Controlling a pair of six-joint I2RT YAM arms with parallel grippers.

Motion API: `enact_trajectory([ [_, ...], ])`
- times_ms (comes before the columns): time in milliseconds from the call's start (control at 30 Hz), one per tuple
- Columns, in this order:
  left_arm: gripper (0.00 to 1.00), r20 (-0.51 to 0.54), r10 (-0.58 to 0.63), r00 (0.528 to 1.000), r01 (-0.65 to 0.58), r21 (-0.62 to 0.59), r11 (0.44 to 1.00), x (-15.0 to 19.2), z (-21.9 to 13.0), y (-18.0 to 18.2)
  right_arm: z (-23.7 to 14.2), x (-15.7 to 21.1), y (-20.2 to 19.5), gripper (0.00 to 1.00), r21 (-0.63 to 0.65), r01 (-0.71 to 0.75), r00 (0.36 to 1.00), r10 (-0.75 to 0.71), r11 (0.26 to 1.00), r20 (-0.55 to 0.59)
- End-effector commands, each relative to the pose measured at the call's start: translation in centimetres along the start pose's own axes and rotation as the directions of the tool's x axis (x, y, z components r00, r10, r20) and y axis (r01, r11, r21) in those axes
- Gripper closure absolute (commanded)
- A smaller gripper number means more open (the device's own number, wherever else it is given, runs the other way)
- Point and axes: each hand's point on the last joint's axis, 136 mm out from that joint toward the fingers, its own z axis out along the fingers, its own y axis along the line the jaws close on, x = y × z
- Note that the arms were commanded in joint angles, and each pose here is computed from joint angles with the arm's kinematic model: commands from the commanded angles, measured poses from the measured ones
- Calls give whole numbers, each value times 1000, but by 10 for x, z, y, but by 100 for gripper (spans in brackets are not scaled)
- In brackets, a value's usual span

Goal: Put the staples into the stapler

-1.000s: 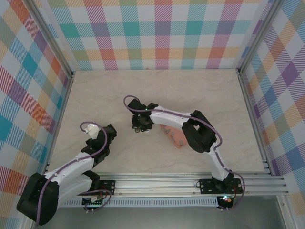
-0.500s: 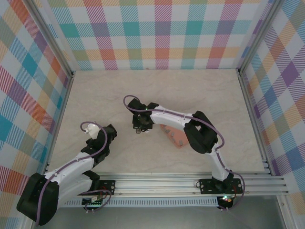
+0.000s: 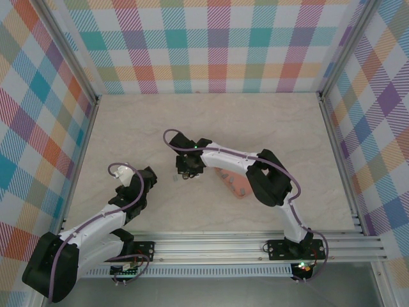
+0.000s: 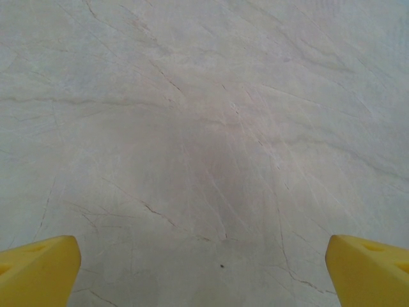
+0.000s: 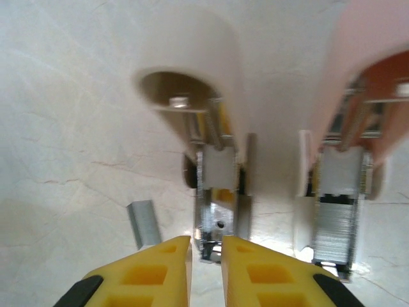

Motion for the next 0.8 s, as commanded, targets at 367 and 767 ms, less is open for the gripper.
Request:
enact_trajectory([
  [367,4,-86,-244,966,228,-161,960,2,-2,37,-7,15,37,71,7,92,989,-91,996,-116],
  [767,3,-72,-268,961,254,-162,954,-4,-2,34,18,22,39,66,48,146,973,-135,988,-185],
])
